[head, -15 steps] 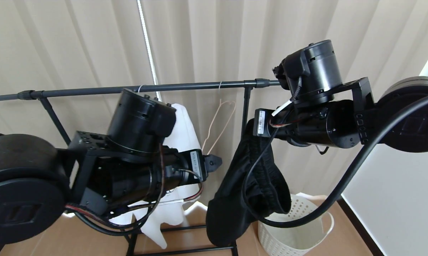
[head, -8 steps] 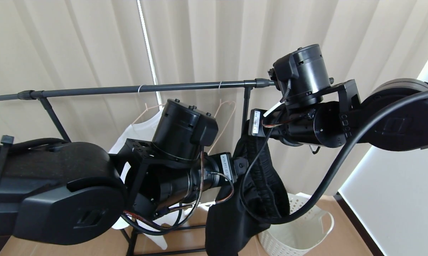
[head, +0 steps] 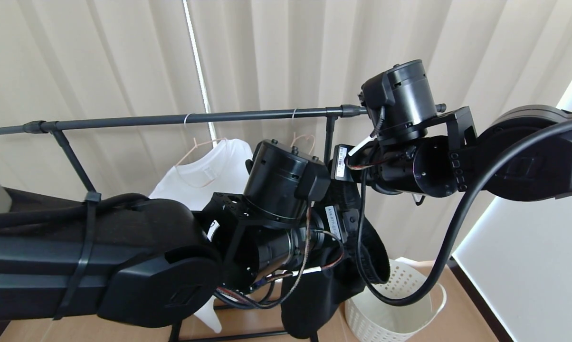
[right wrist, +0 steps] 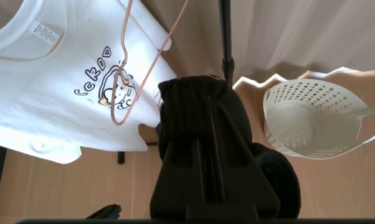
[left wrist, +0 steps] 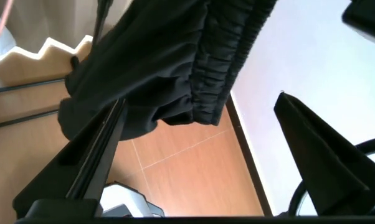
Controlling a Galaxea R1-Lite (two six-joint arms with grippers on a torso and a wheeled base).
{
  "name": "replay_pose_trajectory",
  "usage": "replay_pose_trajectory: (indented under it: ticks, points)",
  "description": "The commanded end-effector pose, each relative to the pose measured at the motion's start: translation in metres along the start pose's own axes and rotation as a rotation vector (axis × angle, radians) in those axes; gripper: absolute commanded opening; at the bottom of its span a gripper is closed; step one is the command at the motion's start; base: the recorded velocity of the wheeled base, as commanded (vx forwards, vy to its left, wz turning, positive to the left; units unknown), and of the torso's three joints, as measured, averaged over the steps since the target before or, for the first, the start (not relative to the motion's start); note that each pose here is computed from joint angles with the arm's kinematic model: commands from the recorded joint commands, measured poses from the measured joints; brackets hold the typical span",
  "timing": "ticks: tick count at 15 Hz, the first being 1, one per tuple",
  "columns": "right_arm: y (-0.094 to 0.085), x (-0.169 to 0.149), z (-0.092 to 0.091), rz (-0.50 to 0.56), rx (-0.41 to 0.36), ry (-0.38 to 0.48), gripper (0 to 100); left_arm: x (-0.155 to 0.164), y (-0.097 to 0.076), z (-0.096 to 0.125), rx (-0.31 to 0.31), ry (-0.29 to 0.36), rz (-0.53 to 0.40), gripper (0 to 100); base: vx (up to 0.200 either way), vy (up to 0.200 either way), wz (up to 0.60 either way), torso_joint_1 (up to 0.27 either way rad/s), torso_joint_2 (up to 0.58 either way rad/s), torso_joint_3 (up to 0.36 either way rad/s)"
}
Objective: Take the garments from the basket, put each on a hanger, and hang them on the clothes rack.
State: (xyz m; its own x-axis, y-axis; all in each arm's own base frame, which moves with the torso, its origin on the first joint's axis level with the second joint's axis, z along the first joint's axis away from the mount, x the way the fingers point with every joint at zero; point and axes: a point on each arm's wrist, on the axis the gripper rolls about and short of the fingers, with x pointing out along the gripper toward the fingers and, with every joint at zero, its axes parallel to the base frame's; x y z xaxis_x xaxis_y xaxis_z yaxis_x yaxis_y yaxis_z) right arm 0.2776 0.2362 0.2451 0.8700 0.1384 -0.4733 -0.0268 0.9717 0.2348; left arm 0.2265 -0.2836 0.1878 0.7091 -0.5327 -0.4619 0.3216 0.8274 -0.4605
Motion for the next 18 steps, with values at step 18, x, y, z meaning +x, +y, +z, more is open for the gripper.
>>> replay_pose_trajectory:
  ticks: [18]
  points:
    - [-0.008, -0.022, 0.016, -0.008, 0.033, -0.064, 0, 0.04, 0.048, -0.037, 0.155, -0.032, 0.391, 100, 0.0, 0.0, 0.0, 0.0, 0.0, 0.0]
